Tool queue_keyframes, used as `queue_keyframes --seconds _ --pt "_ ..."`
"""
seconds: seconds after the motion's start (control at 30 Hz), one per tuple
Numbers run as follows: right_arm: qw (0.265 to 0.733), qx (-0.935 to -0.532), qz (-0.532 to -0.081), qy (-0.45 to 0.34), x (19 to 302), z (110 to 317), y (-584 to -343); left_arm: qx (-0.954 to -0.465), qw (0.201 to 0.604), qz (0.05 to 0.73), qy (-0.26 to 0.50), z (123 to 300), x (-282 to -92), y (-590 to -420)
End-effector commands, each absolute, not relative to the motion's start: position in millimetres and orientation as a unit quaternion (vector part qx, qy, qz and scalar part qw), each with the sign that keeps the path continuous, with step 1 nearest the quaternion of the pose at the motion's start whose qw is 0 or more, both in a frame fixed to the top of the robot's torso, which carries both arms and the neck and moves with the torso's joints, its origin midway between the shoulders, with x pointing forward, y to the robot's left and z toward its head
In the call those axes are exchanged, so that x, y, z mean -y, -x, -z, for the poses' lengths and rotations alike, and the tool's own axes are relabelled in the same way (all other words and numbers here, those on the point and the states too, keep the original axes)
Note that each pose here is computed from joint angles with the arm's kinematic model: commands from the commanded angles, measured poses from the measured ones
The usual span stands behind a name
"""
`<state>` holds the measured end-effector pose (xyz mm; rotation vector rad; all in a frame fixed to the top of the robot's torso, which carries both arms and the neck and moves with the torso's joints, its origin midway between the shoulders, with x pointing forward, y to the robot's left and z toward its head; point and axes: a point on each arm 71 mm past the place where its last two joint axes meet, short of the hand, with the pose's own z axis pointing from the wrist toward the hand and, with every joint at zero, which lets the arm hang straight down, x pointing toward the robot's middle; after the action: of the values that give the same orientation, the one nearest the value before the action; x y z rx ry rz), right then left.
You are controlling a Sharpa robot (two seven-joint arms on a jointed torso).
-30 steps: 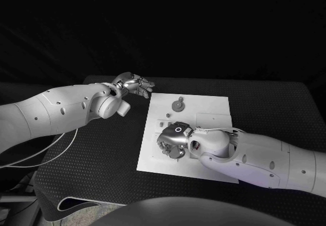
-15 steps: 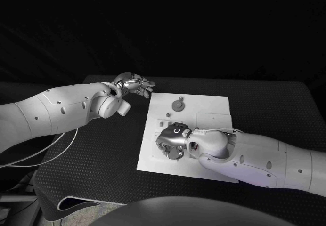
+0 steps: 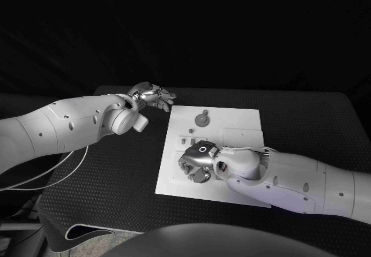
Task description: Assemble the parts on the task board
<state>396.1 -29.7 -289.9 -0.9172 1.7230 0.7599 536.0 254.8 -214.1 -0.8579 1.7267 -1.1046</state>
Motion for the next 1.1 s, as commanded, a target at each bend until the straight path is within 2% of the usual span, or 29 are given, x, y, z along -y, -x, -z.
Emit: queue_keyframes --seconds 0.03,0.4,0.63,0.77,0.83,0.93,1.0,1.1 --pt "0.486 -0.725 -0.309 0.378 34.1 296.5 -394.7 -0.697 0.438 0.451 0.344 213.6 -252.8 -535.7" --pt "0.509 -0.716 -0.315 0.36 39.8 291.5 -396.4 -0.697 0.438 0.45 0.345 213.6 -254.5 -535.6" --pt "0.542 -0.696 -0.346 0.32 48.6 269.9 -402.9 -0.697 0.439 0.45 0.346 213.8 -255.4 -536.0" --pt "0.564 -0.7 -0.377 0.223 73.6 241.3 -424.3 -0.695 0.442 0.449 0.347 213.6 -257.5 -536.4" --pt "0.573 -0.705 -0.376 0.181 91.9 225.9 -438.3 -0.694 0.444 0.446 0.348 213.6 -260.2 -536.8" --pt "0.593 -0.703 -0.354 0.173 120.8 207.3 -454.5 -0.695 0.444 0.445 0.349 214.0 -262.6 -538.1" --pt "0.585 -0.721 -0.344 0.141 139.8 201.1 -462.7 -0.695 0.444 0.445 0.349 214.1 -262.7 -538.6" --pt "0.542 -0.771 -0.33 0.062 175.7 202.7 -472.0 -0.695 0.444 0.446 0.347 214.1 -262.0 -539.2"
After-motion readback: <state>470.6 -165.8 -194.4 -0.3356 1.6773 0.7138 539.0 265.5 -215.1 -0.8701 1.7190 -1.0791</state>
